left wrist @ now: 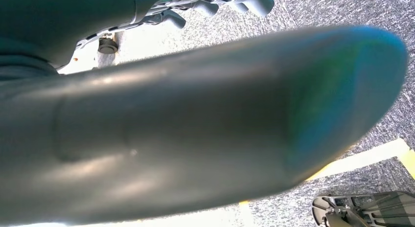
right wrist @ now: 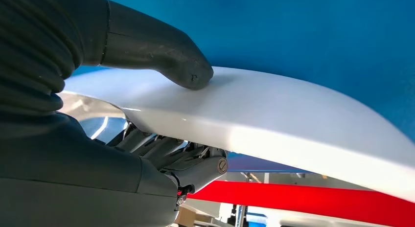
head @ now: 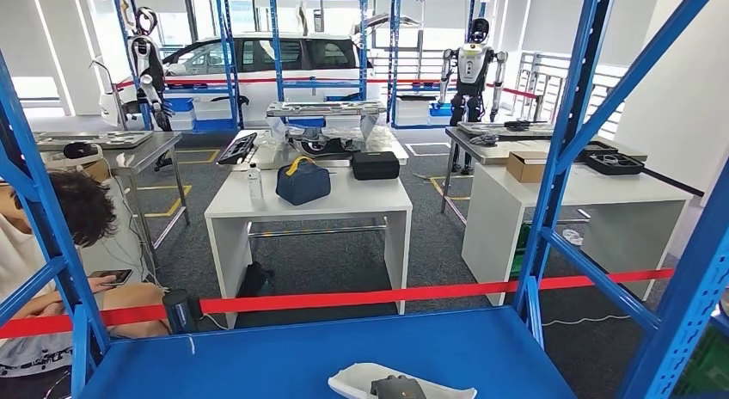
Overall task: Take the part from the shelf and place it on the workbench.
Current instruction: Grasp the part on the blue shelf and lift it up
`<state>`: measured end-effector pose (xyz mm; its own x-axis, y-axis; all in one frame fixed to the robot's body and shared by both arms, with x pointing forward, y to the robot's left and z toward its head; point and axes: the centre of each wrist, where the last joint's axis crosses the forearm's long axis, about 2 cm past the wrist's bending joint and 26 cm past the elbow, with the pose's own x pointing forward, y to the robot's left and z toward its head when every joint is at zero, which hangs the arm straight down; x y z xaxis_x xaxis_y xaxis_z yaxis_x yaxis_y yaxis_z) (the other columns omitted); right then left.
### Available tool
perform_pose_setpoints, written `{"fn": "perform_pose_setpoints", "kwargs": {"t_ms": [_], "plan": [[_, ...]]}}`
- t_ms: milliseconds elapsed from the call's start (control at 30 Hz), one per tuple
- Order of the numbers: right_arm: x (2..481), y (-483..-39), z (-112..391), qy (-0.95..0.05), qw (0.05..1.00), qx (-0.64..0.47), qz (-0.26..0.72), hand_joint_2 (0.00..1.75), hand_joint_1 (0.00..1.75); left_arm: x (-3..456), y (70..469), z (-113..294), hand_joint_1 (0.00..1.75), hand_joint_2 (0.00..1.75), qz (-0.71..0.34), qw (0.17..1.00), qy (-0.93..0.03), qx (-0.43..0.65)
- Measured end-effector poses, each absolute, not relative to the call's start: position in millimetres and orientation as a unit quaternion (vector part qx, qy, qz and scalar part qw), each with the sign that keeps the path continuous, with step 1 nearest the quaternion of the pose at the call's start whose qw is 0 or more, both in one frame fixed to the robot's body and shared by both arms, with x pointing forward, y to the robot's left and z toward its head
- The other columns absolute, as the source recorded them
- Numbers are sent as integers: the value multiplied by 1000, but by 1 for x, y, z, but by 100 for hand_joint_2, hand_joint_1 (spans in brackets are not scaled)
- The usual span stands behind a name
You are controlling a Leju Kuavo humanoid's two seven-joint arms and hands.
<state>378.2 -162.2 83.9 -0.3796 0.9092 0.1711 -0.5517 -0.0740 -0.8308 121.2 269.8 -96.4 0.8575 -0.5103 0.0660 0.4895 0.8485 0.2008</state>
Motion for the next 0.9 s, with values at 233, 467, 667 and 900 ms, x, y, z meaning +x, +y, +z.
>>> {"fn": "perform_pose_setpoints", "kwargs": {"t_ms": [233, 467, 667, 900], "plan": [[378, -162, 84, -440, 518, -202, 705, 175, 175, 121, 270, -96, 0, 0, -261, 960, -59, 88], [378, -162, 84, -440, 517, -201, 706, 175, 175, 121, 270, -97, 0, 0, -264, 959, -62, 84], [378, -162, 84, -442, 516, -202, 705, 175, 175, 121, 270, -96, 0, 175, -260, 960, -72, 82], [382, -161, 89, -487, 516, -187, 680, 175, 175, 121, 270, -97, 0, 175, -250, 963, -62, 85]]}}
